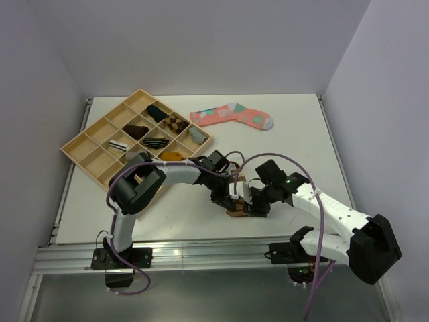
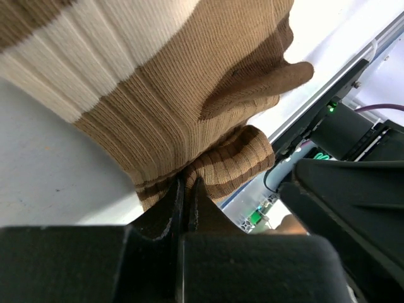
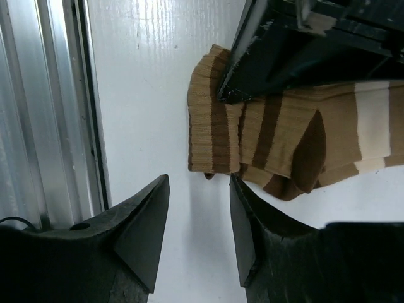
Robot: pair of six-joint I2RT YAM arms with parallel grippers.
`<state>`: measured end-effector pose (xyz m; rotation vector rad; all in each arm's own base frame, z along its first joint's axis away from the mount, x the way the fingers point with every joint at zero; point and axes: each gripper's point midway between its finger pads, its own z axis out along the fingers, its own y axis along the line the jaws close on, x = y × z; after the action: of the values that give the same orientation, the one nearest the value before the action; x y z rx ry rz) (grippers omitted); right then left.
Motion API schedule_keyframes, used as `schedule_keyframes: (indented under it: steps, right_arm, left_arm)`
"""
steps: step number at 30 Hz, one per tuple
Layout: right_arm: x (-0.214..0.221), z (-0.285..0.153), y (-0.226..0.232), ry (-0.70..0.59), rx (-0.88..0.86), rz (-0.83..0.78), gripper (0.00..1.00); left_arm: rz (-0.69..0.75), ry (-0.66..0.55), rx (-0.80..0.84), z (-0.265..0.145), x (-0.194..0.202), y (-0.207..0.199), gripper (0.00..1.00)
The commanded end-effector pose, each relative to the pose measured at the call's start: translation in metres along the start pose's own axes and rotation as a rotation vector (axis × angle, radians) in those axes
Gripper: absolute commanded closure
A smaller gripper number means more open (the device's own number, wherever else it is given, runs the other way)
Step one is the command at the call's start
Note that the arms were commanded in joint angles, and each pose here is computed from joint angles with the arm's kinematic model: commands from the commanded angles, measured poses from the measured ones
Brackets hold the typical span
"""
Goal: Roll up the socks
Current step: Roll the sock at the center of the board.
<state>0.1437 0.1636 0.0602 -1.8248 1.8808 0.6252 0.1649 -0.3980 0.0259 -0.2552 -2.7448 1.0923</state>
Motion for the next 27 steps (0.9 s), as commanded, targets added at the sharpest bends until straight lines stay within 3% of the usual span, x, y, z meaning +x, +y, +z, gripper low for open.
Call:
schedule_keyframes:
  steps: [1,17,20,21,22,27]
  right_arm:
    - [-0.007,0.006,-0.005,-0.006,0.032,-0.060,0.49]
    - [0.004,0.042,-0.009,0.098,0.062,-0.110,0.50]
    - [0.010,0.046,-0.010,0.126,0.069,-0.075,0.64]
    - [0.012,0.046,-0.011,0.133,0.071,-0.069,0.71]
    - [0.015,0.047,-0.011,0.143,0.074,-0.061,0.85]
    - [0.023,0.044,-0.005,0.147,0.080,-0.025,0.93]
  left_arm:
    - [-0.037,0.029,-0.024,0.004,0.002,0.006,1.00]
    - [-0.045,0.028,0.002,0.004,-0.006,0.002,1.00]
    - [-0.057,0.015,0.018,0.001,-0.009,0.000,1.00]
    - [-0.060,0.008,0.025,0.001,-0.010,0.000,0.99]
    - [-0.059,-0.007,0.039,-0.001,-0.011,-0.002,0.98]
    - [-0.123,-0.090,0.100,-0.008,-0.019,-0.008,0.83]
